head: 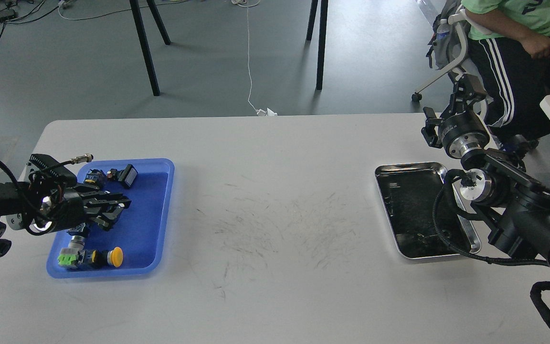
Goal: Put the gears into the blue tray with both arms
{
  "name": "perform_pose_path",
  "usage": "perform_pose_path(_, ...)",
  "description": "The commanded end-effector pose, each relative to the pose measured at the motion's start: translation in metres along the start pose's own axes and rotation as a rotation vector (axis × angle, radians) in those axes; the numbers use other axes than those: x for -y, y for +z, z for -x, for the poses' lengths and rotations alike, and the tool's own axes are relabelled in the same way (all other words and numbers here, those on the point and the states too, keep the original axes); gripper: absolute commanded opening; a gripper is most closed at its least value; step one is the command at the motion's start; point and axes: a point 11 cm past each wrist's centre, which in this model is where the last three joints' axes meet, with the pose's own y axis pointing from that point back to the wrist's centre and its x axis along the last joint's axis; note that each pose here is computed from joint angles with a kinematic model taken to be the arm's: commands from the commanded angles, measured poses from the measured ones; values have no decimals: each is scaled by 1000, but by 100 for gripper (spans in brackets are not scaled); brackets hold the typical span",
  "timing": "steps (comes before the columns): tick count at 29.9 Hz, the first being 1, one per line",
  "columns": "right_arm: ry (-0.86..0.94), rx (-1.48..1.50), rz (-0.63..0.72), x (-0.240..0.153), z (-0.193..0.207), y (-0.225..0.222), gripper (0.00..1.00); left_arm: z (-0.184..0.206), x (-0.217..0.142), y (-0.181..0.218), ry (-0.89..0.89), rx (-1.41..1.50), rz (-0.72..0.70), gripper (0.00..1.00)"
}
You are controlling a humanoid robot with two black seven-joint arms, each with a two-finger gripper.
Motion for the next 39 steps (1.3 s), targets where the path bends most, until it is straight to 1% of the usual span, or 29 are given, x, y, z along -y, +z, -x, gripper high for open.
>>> perform_pose_path(1,-3,1,0,0,1,0,97,-2,-3,-3,30,-30,-12,53)
perform_pose_path(9,-6,1,-2,1,3,-1,97,2,-6,-6,51,-66,-25,56)
perform_pose_path(15,-32,-13,-19,6,15,-12,99,-20,-10,-9,203,-189,-46,56)
perform_pose_path(20,-199,-151,18,9,60,-15,99,-64,-19,4,411,-346,-5,57)
perform_pose_path(24,-309,-251,1,8,75,-44,99,-106,-30,-1,599,-536,-15,57)
perform_pose_path(27,-426,-381,17,3,100,-51,99,-115,-32,-5,653,-618,-29,60)
perform_pose_path(30,-519,-510,46,-3,109,-54,99,-132,-41,-12,734,-701,-37,61)
perform_pose_path(31,-544,-533,57,-6,111,-54,99,-135,-41,-12,751,-725,-36,62)
perform_pose_path(33,-579,-579,86,-13,109,-53,99,-136,-40,-12,760,-752,-38,70)
perform_pose_path(34,-582,-584,87,-13,109,-53,99,-137,-40,-12,764,-754,-37,70)
perform_pose_path(36,-630,-644,113,-20,113,-51,99,-141,-42,-16,794,-807,-45,75)
perform_pose_path(38,-679,-731,124,-27,114,-51,98,-142,-40,-16,800,-880,-43,82)
perform_pose_path(39,-703,-785,126,-30,113,-51,98,-142,-39,-17,791,-911,-37,83)
